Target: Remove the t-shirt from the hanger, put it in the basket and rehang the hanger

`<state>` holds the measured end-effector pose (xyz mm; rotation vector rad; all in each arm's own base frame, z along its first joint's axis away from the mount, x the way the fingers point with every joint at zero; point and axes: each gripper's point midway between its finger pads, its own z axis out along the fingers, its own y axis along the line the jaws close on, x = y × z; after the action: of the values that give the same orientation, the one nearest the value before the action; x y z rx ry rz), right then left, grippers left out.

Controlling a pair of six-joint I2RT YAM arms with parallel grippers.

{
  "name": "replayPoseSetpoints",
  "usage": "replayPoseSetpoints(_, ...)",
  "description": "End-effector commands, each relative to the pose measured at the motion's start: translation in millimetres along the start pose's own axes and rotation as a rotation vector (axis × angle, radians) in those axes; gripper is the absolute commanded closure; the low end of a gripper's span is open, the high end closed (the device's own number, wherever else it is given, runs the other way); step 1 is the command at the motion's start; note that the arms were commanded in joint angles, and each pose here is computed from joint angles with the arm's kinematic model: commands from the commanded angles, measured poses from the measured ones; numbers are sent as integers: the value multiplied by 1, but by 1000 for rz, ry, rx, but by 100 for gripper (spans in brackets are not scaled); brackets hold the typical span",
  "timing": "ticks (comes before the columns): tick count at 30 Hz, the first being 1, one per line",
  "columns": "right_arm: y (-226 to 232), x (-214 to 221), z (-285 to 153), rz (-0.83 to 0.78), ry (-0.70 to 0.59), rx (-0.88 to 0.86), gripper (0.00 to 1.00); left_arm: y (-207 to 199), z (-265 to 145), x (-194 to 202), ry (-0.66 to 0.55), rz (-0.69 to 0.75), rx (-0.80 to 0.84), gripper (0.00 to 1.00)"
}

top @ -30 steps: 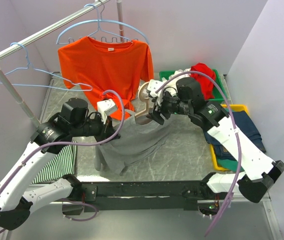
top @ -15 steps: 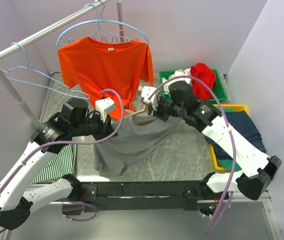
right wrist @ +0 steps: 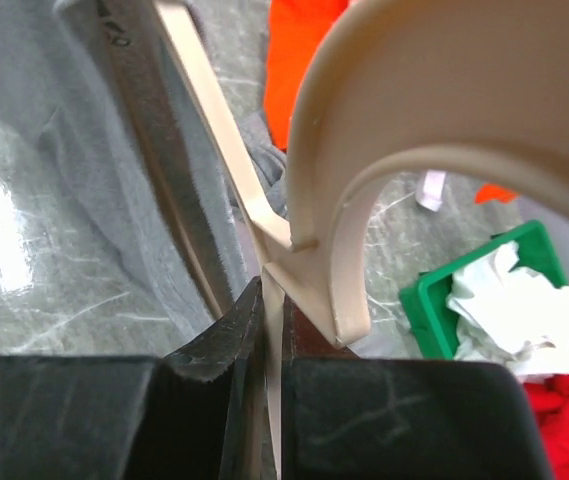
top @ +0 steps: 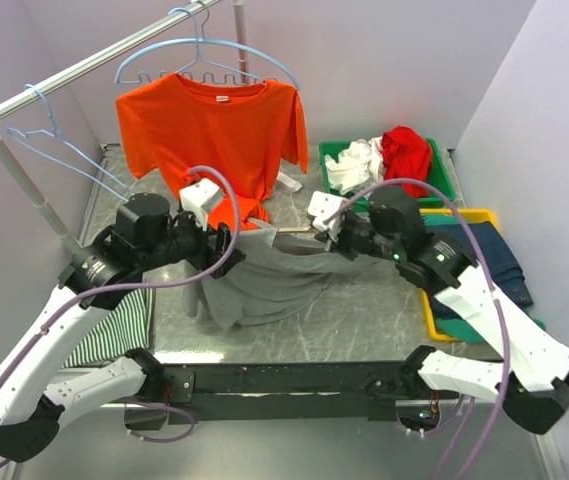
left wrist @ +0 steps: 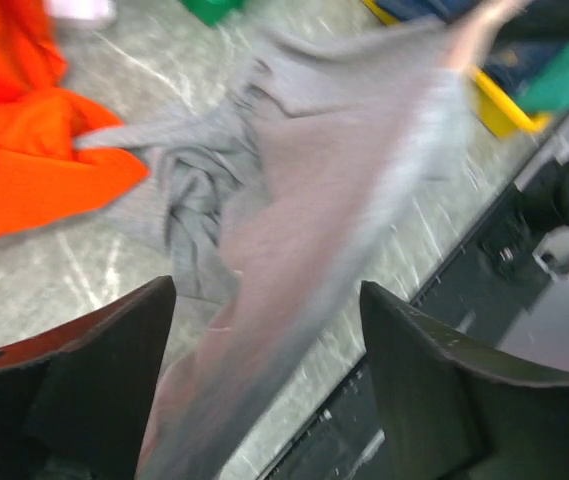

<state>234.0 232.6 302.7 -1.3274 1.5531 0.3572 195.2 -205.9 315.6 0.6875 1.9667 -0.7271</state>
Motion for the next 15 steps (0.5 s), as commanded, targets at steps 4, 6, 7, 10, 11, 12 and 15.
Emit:
replayPoseSetpoints(4, -23, -34, -51, -22, -149, 174, 100, 28, -22, -39, -185, -54, -209, 12)
replayPoseSetpoints(6, -20, -33, -58, -32, -143, 170, 100, 36, -29, -49, -235, -60, -258, 9)
replayPoseSetpoints(7, -19, -34, -61, -36, -145, 166, 100, 41, -36, -53, -268, -67, -298, 7)
replayPoseSetpoints(10, -16, -34, -67, -35, -140, 159, 100, 42, -49, -64, -343, -63, -311, 5)
replayPoseSetpoints(11, -15, -33, -67, -35, -137, 152, 100, 42, -52, -69, -374, -64, -317, 5)
replayPoseSetpoints(12, -14, -34, -68, -38, -142, 147, 100, 43, -55, -71, -391, -63, -323, 4)
replayPoseSetpoints(15, -9, -38, -69, -42, -159, 120, 100, 46, -60, -73, -433, -64, -340, 5)
